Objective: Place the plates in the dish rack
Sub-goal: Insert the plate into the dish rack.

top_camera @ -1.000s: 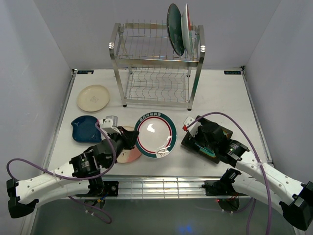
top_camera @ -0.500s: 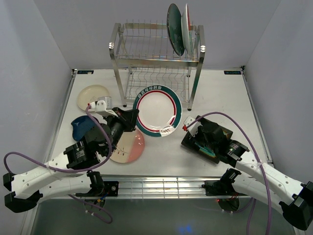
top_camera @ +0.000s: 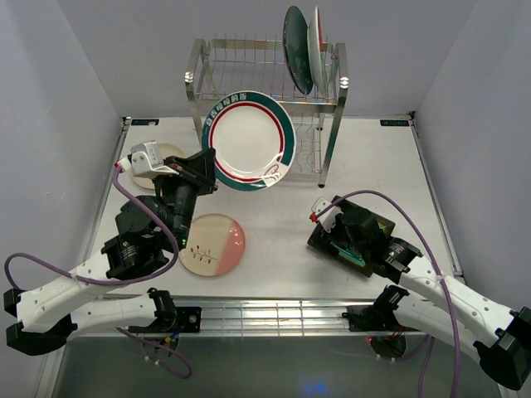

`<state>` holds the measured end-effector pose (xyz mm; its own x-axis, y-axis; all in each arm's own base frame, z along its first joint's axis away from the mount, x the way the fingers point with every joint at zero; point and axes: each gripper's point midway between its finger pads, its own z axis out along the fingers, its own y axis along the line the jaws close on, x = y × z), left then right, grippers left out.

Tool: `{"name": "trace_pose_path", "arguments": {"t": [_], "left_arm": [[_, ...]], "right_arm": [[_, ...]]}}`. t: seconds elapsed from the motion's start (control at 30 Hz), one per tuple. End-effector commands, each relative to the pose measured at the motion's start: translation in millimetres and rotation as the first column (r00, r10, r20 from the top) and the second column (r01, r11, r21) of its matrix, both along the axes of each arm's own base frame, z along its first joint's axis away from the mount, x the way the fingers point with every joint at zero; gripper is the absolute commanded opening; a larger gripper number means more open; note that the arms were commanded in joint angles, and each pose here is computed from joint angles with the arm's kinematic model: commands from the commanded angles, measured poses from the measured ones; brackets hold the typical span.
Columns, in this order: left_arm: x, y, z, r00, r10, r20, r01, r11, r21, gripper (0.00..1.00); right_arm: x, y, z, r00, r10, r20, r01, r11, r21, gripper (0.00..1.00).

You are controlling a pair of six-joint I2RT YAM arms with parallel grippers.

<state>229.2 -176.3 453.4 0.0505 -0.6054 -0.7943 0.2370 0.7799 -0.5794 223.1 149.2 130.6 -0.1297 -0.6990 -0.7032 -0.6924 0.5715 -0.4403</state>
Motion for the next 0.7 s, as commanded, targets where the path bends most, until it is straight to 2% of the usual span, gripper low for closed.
{"name": "trace_pose_path", "arguments": {"t": [0.0, 0.27, 0.67], "left_arm": [[0.5, 16.1, 43.5, 0.995, 0.068, 0.073, -0.061, 0.993, -0.098, 0.00], [8.2, 10.5, 87.0, 0.984, 0.123, 0.130, -0.116, 0.992, -0.055, 0.00], [20.8, 14.8, 122.4, 0.958, 0.223, 0.181, -0.222, 0.975, -0.028, 0.00]], "right_arm": [[4.5, 3.3, 7.0, 1.000, -0.011, 0.029, 0.011, 1.000, 0.026, 0.90], [4.2, 3.3, 6.7, 1.000, -0.010, 0.028, 0.009, 1.000, 0.026, 0.90], [3.5, 4.7, 7.3, 1.000, -0.004, 0.029, 0.003, 1.000, 0.029, 0.90]]}}
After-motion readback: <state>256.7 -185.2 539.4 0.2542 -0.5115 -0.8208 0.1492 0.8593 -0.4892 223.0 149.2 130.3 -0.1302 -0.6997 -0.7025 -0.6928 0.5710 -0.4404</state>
